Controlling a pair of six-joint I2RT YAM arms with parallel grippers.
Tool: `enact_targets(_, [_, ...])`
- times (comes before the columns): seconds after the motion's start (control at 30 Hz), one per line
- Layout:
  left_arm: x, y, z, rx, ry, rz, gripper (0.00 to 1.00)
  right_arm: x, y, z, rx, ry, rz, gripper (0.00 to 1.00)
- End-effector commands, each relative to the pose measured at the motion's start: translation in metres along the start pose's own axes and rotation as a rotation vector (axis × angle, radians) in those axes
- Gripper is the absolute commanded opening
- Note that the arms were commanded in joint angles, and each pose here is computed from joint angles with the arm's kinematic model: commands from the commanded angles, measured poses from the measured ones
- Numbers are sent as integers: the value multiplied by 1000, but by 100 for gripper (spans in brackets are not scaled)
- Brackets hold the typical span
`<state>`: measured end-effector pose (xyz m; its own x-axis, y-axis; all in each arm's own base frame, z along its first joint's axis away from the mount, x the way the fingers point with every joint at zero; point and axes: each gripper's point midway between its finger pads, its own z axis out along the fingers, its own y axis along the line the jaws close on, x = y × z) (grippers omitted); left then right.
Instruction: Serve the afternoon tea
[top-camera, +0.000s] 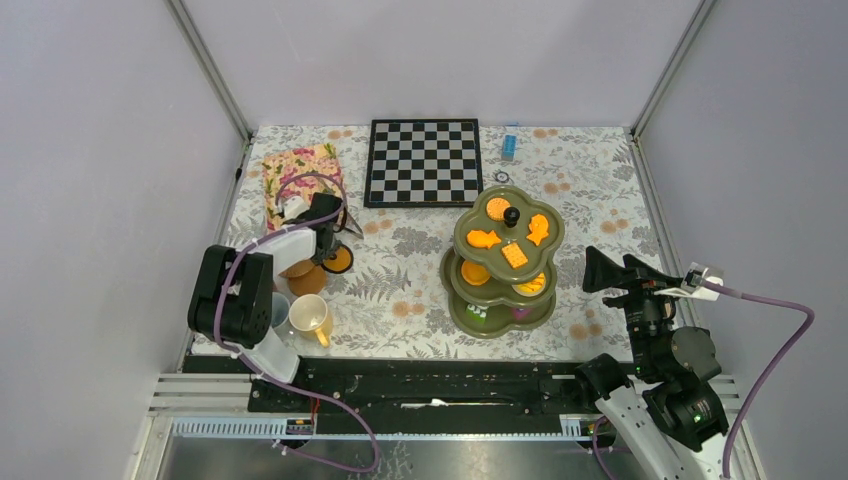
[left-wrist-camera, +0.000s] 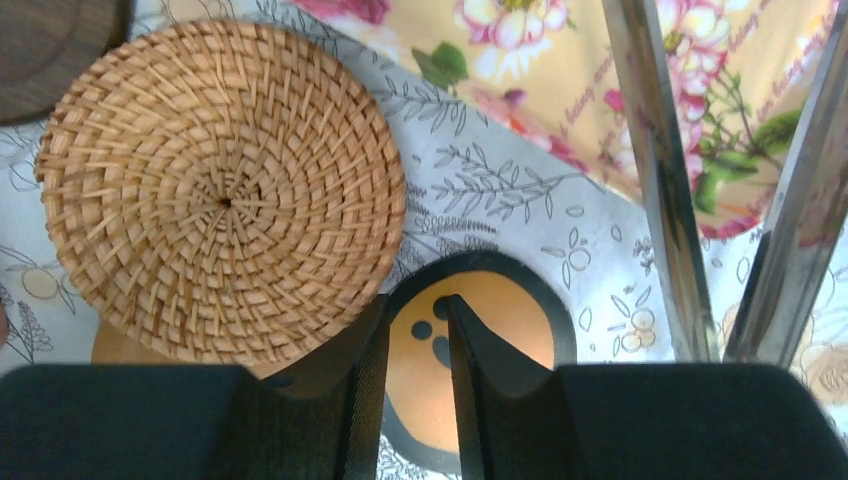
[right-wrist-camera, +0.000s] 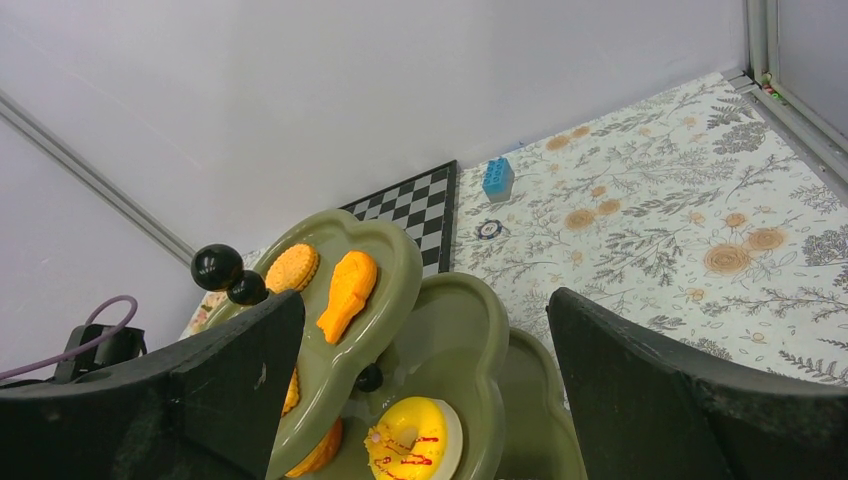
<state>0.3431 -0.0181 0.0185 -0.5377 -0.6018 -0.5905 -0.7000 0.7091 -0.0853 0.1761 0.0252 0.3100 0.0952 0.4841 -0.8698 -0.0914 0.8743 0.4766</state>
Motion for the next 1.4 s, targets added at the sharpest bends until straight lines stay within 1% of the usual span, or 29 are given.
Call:
enact_targets(0.0, [49,1,-13,63,176,19,29,-3,5,4,-15,-15,8,98])
enact_targets(0.07, [62,-13,-26,123,208,40,29,-2,5,5,-16,-11,10,98])
enact_targets(0.1, [63,-18,-32,138,203,54,30,-2,5,5,-16,-11,11,98])
enact_targets(0.17, [60,-20,-37,149,187,59,31,-1,5,5,-16,-12,13,98])
enact_targets(0.23, [52,-17,-33,146,172,44,33,-1,5,4,-16,-13,15,98])
enact_targets(0.3, [42,-11,-29,131,163,21,38,-1,6,4,-20,-12,14,98])
enact_targets(0.37, [25,-10,-28,129,126,7,44,-3,7,3,-24,-12,12,98])
enact_targets(0.43, [8,-10,-25,135,79,-6,55,-4,6,3,-21,-19,12,98])
enact_targets(0.5, [-5,-13,-21,167,72,-28,58,-5,5,2,-20,-22,14,98])
enact_targets(0.63, [-22,-13,-3,162,77,-54,57,-3,4,2,-20,-20,11,98])
enact_targets(0.77, [-21,-12,11,164,105,-74,55,-5,4,2,-17,-24,0,98])
enact_targets(0.87, [-8,-16,15,184,156,-76,55,-6,3,2,-14,-27,-5,98])
enact_targets(0.97, [6,-17,9,210,203,-78,55,-5,4,2,-17,-25,-1,98])
enact_targets(1.17, [29,-10,-11,199,242,-50,55,-8,1,0,-11,-40,-1,98])
enact_targets(1.27, [37,-15,-14,222,248,-19,56,-6,1,0,-11,-35,6,98])
enact_targets(1.37, [55,-26,-20,248,295,18,56,-3,4,2,-20,-23,12,98])
